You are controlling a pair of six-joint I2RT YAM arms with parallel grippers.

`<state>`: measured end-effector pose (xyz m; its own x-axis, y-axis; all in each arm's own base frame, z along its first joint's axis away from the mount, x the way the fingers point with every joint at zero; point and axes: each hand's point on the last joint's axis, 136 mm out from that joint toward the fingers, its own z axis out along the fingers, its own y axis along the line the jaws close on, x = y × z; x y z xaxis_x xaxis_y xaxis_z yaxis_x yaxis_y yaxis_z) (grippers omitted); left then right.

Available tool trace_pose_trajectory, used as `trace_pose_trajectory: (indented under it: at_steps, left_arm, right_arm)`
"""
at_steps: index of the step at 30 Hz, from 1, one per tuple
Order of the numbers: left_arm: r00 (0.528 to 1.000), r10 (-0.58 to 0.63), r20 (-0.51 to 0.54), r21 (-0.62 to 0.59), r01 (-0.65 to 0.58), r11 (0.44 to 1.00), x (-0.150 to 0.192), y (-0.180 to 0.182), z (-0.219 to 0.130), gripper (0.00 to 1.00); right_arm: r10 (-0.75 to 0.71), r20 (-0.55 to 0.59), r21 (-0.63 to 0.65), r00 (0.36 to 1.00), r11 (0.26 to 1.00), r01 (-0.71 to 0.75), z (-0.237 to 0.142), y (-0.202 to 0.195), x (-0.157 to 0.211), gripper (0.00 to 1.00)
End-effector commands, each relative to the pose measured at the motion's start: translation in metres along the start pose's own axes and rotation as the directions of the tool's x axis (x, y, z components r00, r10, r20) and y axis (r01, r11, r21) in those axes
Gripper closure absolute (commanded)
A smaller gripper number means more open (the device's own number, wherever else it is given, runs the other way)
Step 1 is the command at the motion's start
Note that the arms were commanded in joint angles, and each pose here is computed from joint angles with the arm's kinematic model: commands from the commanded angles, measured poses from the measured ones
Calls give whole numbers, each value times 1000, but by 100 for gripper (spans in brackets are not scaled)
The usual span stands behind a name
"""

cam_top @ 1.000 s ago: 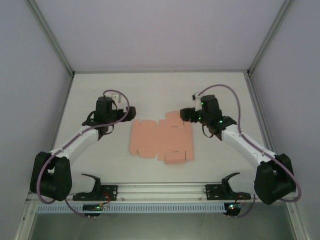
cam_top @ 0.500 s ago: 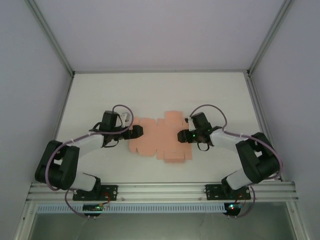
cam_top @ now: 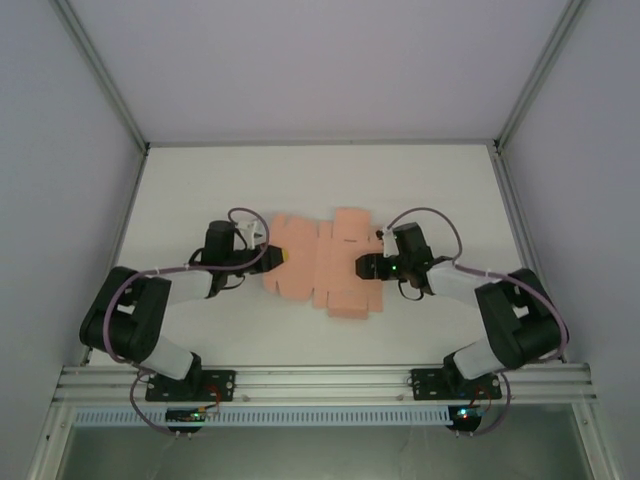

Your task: Assemble paper box

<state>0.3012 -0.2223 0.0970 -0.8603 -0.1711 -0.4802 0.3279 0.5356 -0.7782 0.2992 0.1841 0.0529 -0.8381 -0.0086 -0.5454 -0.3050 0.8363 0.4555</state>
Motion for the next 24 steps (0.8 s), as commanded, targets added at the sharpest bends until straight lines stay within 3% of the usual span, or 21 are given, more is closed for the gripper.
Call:
trace_pose_trajectory:
  at_steps: [1, 4, 7, 12, 16, 24]
  left_arm:
    - [980, 134, 145, 115, -151, 982, -46, -54, -17, 100]
    - [958, 177, 227, 162, -216, 963, -68, -89, -36, 100]
    - [936, 179, 304, 157, -234, 960, -88, -111, -54, 100]
    - [906, 189, 379, 282, -308, 909, -99, -159, -84, 100]
    - [916, 179, 358, 300, -295, 907, -98, -169, -90, 100]
    - [914, 185, 360, 325, -309, 894, -91, -173, -95, 100]
  right_arm:
    - [6, 36, 19, 999, 1000, -7, -34, 1, -21, 18]
    - [5, 118, 14, 993, 1000, -6, -73, 8, -49, 7]
    - [-4, 185, -34, 983, 999, 10, -105, 19, -62, 9]
    - [35, 246, -192, 969, 981, 13, -136, 40, -76, 14]
    - [34, 245, -342, 969, 938, 53, -150, 65, -86, 31]
    - [11, 280, -421, 960, 900, 113, -160, 83, -100, 79]
